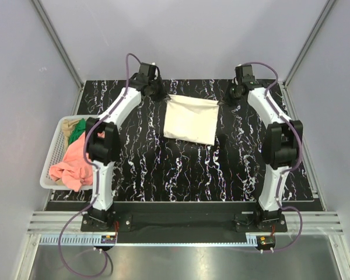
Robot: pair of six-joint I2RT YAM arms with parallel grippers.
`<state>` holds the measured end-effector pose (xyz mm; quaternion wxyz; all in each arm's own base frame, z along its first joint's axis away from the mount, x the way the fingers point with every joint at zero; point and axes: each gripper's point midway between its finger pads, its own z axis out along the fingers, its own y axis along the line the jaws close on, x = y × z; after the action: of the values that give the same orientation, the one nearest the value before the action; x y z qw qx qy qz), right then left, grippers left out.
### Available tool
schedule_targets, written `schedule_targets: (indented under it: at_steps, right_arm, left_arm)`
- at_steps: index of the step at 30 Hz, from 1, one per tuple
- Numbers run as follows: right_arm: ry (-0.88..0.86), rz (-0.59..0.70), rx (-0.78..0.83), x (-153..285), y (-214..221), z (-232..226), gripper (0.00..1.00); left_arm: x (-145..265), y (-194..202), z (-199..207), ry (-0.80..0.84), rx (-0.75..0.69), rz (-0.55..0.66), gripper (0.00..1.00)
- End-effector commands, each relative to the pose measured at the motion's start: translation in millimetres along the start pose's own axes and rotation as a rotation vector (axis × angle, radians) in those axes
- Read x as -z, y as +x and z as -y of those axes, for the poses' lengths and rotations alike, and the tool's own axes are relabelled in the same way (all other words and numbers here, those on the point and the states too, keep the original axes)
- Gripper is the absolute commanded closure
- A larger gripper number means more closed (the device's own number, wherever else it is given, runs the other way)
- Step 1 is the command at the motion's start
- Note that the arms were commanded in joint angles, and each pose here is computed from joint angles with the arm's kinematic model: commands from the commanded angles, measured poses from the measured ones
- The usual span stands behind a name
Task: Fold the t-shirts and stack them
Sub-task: Fold the tshirt
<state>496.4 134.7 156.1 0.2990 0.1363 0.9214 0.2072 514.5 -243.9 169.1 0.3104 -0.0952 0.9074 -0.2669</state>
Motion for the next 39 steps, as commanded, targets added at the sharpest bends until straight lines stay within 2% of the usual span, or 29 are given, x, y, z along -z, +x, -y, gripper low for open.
schedule_targets:
  at_steps: [1, 4, 8, 9, 11, 12, 13, 14, 16, 22, 25, 26, 28, 29, 31, 32, 34, 36, 39]
  right_arm:
    - [-0.018, 0.045, 0.018, -13.3, -27.4, 0.7, 0.95]
    - [0.02, 0.037, -0.001, -42.4, -31.3, 15.3, 0.95]
    - [0.048, 0.043, -0.04, -59.8, -37.3, 27.6, 0.97]
    - [0.048, 0.048, -0.037, -61.1, -39.5, 28.2, 0.99]
    - [0.078, 0.066, -0.037, -67.9, -43.8, 38.1, 1.0]
    - [0.083, 0.077, -0.04, -68.8, -47.5, 39.9, 1.0]
    - [0.103, 0.087, -0.047, -69.2, -49.9, 45.7, 1.0]
    - [0.117, 0.103, -0.058, -68.6, -54.3, 50.1, 1.0]
    - [0.125, 0.118, -0.065, -67.0, -55.6, 55.2, 1.0]
    - [0.139, 0.14, -0.143, -73.4, -50.0, 80.5, 1.0]
    - [0.096, 0.175, -0.168, -73.9, -50.8, 81.1, 1.0]
    - [0.069, 0.193, -0.161, -74.3, -55.4, 77.1, 1.0]
    - [0.026, 0.18, -0.15, -74.5, -57.4, 69.6, 1.0]
    - [0.008, 0.183, -0.15, -72.9, -61.1, 65.3, 1.0]
    - [-0.008, 0.176, -0.156, -71.2, -60.2, 61.6, 1.0]
    - [-0.012, 0.172, -0.158, -70.7, -59.4, 60.9, 1.0]
    - [-0.016, 0.168, -0.163, -69.4, -58.5, 60.5, 1.0]
    - [-0.023, 0.164, -0.167, -67.9, -57.8, 59.6, 1.0]
    - [-0.052, 0.169, -0.174, -61.2, -62.0, 50.9, 1.0]
  left_arm:
    - [-22.1, -27.0, 0.0, 0.08, -0.026, 0.037, 0.94]
    - [-52.2, -33.0, -4.7, 0.154, -0.019, 0.024, 0.95]
    - [-66.1, -49.6, 6.5, 0.275, -0.042, 0.061, 0.94]
    - [-68.2, -52.8, 6.0, 0.285, -0.049, 0.075, 1.0]
    - [-74.1, -58.1, 13.9, 0.346, -0.086, 0.104, 1.0]
    - [-75.0, -60.1, 18.1, 0.377, -0.096, 0.109, 0.96]
    - [-76.2, -61.8, 21.6, 0.399, -0.101, 0.113, 0.78]
    - [-81.7, -60.4, 22.6, 0.421, -0.097, 0.11, 0.73]
    - [-82.1, -63.7, 24.7, 0.44, -0.094, 0.128, 0.67]
    - [-68.7, -63.6, 11.8, 0.364, -0.131, 0.174, 0.62]
    - [-55.3, -52.7, 0.8, 0.293, -0.125, 0.17, 0.62]
    - [-60.6, -32.4, -15.7, 0.246, -0.108, 0.128, 0.62]
    - [-44.2, -21.4, -15.2, 0.23, -0.109, 0.122, 0.63]
    - [-49.0, 5.5, -34.5, 0.192, -0.084, 0.07, 0.63]
    - [-32.1, 10.4, -27.2, 0.221, -0.097, 0.097, 0.64]
    - [-34.0, 33.2, -37.7, 0.205, -0.099, 0.066, 0.63]
    - [-29.0, 32.6, -29.6, 0.24, -0.132, 0.106, 0.62]
    - [-29.5, 43.1, -17.4, 0.317, -0.147, 0.058, 0.62]
    - [-46.0, 56.6, -19.7, 0.306, -0.136, 0.009, 0.62]
